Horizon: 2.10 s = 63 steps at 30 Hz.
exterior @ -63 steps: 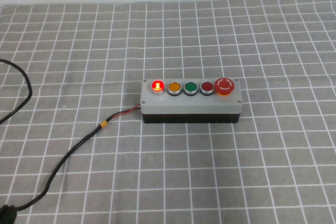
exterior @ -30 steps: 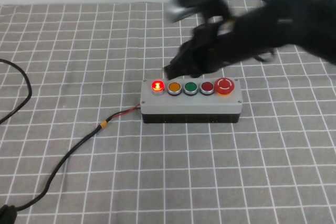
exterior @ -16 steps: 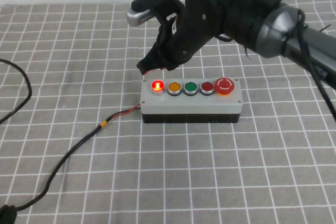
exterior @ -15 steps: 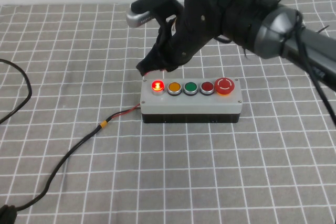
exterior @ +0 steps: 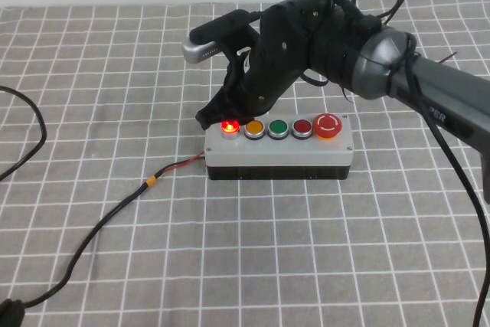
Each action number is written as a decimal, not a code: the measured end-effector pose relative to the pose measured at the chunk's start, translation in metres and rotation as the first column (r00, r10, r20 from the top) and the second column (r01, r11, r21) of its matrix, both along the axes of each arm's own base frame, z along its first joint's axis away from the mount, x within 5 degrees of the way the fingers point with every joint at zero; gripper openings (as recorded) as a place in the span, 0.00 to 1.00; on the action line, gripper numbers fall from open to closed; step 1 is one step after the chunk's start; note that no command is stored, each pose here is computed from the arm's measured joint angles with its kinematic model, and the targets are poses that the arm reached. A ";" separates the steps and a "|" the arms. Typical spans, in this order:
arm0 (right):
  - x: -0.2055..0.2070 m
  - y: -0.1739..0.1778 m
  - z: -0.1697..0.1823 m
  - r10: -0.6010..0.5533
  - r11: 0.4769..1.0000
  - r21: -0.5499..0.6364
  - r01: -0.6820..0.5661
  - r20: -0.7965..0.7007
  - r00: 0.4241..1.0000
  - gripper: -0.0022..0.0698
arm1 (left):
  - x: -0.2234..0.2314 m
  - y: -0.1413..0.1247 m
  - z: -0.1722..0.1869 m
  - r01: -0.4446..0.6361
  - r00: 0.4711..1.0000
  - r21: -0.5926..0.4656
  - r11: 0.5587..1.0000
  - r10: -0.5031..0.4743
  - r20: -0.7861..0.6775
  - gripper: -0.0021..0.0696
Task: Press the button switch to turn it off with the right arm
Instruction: 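Press the lit red button on the button box to turn it off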
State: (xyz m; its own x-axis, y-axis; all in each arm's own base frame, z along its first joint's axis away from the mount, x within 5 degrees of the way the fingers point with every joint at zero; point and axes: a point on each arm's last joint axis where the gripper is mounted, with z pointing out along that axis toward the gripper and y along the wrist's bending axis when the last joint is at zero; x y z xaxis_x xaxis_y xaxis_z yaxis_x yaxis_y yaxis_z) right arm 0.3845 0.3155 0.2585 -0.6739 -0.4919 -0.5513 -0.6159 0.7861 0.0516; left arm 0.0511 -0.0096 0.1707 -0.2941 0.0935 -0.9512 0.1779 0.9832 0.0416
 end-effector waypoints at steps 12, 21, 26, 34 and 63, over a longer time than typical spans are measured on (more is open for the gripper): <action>0.004 0.003 -0.012 0.000 1.000 -0.023 0.000 -0.027 1.000 0.01 | 0.000 0.000 0.000 0.000 1.000 0.000 1.000 0.000 0.000 0.02; -0.006 -0.007 0.019 -0.001 1.000 -0.016 0.001 0.013 1.000 0.01 | 0.000 0.000 0.000 0.000 1.000 0.000 1.000 0.000 0.000 0.02; -0.030 -0.033 0.097 -0.008 1.000 0.021 0.005 0.167 0.986 0.01 | 0.000 0.000 0.000 0.000 1.000 0.000 1.000 0.000 0.000 0.02; -0.093 -0.101 0.206 -0.058 0.998 0.030 0.050 0.408 0.911 0.01 | 0.000 0.000 0.000 0.000 1.000 0.000 1.000 0.000 0.000 0.02; -0.356 -0.300 0.076 -0.203 0.925 0.380 0.032 0.418 0.886 0.01 | 0.000 0.000 0.000 0.000 1.000 0.000 1.000 0.000 0.000 0.02</action>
State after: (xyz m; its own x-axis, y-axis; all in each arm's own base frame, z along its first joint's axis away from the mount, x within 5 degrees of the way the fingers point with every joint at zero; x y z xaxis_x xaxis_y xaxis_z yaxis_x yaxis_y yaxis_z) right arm 0.0289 0.0159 0.3347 -0.3576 -0.1404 -0.9232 -0.5440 0.8349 0.0838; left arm 0.0511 -0.0096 0.1707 -0.2941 0.0935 -0.9512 0.1779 0.9832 0.0416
